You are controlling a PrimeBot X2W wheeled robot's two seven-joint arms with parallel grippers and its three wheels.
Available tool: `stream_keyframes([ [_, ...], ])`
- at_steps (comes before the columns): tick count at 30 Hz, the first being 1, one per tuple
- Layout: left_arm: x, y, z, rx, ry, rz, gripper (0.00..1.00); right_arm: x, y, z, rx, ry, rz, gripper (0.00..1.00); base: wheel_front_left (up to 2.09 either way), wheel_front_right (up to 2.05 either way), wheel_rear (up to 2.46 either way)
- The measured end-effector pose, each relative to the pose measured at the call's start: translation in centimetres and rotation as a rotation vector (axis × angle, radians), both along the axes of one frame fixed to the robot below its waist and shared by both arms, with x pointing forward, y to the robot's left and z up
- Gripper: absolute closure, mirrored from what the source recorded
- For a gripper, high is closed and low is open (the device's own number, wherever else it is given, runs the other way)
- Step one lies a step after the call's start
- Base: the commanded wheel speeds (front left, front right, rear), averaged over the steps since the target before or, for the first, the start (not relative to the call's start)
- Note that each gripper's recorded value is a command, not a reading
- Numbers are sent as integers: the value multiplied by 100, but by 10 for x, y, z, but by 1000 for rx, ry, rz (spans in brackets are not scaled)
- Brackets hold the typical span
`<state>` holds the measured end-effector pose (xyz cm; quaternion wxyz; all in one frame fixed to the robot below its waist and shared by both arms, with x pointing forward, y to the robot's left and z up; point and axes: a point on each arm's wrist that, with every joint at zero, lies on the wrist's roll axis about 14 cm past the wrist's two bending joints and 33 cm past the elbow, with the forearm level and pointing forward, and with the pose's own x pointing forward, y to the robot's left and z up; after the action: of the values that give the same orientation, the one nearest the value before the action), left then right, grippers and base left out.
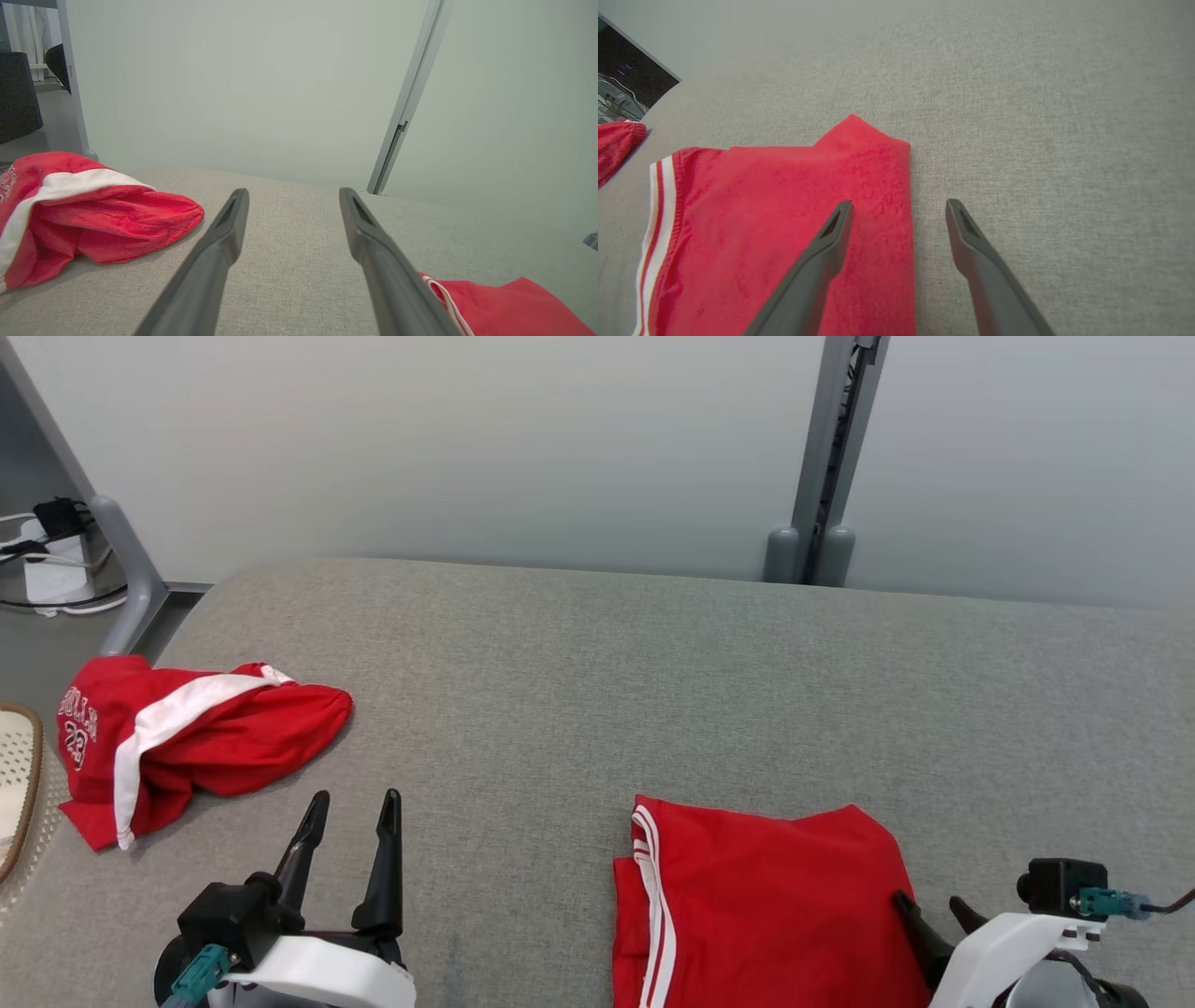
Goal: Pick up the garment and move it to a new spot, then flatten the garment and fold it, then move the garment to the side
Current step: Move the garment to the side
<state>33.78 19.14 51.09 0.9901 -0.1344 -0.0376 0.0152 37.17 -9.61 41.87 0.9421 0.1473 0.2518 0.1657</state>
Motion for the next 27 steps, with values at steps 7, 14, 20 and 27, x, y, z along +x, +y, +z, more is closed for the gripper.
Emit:
stream_keyframes([
  [7,-9,14,-1,6,5,39,0,-16,19,-35,38,178,33,0,0,0,0],
  [14,-13,17,0,7,7,47,0,-18,18,-51,38,259,22,0,0,0,0],
  [20,-12,17,0,10,9,43,0,-12,25,-45,62,235,26,100,0,0,0],
  [27,0,-15,10,5,-18,-65,0,15,9,-12,26,83,19,100,0,0,0],
])
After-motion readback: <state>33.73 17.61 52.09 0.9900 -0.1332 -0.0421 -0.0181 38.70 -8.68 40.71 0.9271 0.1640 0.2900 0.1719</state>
